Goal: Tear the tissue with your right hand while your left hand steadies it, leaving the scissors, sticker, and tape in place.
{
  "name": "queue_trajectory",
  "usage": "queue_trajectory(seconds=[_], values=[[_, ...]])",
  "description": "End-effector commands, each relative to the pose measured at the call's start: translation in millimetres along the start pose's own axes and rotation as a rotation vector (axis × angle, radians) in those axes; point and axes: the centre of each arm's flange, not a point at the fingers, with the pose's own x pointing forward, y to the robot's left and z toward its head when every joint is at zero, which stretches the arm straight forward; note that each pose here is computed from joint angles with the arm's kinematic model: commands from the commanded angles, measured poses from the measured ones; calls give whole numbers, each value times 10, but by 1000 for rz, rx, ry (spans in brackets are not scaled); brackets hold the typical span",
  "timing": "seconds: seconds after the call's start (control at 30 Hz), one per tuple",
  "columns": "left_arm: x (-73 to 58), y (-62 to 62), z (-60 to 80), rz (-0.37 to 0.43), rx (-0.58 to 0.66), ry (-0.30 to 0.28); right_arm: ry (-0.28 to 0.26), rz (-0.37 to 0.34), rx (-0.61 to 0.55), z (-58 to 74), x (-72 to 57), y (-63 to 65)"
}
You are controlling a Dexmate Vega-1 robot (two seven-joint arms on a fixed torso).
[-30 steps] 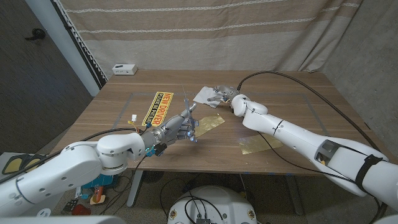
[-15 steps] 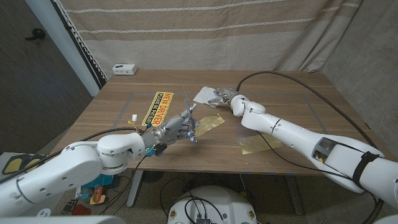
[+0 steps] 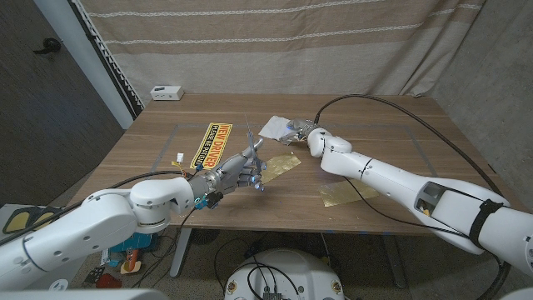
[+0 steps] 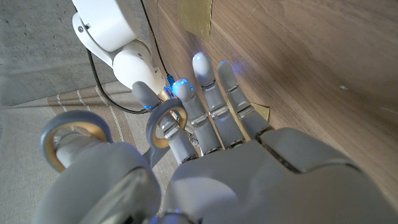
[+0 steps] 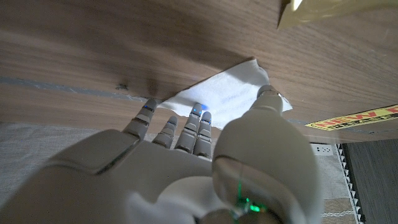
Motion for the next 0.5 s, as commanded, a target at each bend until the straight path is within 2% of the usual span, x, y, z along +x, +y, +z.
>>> queue_trajectory(seconds=[0.03,0.5], values=[[6,16,-5,-3,-2,1,12,5,-36,-3,34,35],[12,18,-10,-7,-2,1,19,4,-41,0,15,85]])
